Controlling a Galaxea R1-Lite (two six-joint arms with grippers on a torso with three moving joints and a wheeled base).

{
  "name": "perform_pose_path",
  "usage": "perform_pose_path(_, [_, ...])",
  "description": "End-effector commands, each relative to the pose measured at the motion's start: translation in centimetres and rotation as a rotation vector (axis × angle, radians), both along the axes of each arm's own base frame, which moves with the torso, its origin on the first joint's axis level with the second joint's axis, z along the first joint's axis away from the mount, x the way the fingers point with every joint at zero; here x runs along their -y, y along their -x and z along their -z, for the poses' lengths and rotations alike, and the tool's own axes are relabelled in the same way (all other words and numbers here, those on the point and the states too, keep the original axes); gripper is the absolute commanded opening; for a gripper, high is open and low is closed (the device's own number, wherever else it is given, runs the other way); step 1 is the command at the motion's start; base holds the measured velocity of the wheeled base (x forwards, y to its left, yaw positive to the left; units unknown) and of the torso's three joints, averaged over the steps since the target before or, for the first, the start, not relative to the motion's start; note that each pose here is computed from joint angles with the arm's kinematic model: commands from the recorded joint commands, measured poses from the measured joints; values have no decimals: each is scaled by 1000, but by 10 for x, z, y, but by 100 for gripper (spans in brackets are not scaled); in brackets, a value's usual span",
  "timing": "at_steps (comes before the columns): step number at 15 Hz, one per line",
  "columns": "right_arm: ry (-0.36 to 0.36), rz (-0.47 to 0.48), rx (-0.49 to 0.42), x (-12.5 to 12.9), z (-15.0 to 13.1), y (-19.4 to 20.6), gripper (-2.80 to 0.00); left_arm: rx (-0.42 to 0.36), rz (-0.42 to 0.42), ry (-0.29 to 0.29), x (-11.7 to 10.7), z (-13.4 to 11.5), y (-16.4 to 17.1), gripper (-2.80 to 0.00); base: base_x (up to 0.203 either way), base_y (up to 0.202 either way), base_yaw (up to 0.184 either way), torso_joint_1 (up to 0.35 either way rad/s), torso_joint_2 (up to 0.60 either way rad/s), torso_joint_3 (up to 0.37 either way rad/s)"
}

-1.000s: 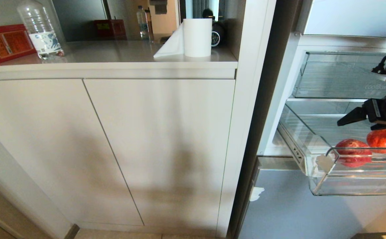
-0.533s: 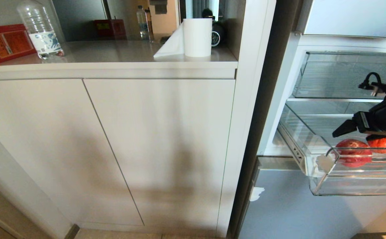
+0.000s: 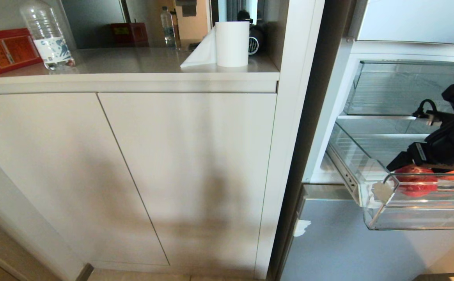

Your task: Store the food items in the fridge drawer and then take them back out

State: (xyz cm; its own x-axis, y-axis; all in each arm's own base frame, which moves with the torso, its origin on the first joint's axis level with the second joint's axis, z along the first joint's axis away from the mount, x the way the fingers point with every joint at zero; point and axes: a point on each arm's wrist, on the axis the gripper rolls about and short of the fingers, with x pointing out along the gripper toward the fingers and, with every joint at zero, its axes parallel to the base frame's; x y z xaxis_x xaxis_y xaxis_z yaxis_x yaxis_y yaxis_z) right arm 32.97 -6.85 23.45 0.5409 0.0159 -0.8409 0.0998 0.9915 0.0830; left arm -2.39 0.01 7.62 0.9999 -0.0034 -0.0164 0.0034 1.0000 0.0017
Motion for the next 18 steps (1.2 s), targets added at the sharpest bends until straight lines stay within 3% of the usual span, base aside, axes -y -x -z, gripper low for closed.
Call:
perform_pose_path(1, [-1,-4,-26,0,6,-1,0,0,0,0,0,0,0,-280,0,0,0,0,0,0])
perform_pose_path(12, [17,3,-25,0,7,4,0,0,0,0,0,0,0,-280,0,0,0,0,0,0])
perform_pose_path(13, [16,3,-28,0,8,4,-280,0,0,0,0,0,0,-280,0,0,0,0,0,0])
perform_pose_path(18, [7,6,-64,2,21,-5,-280,0,0,0,0,0,0,-280,0,0,0,0,0,0])
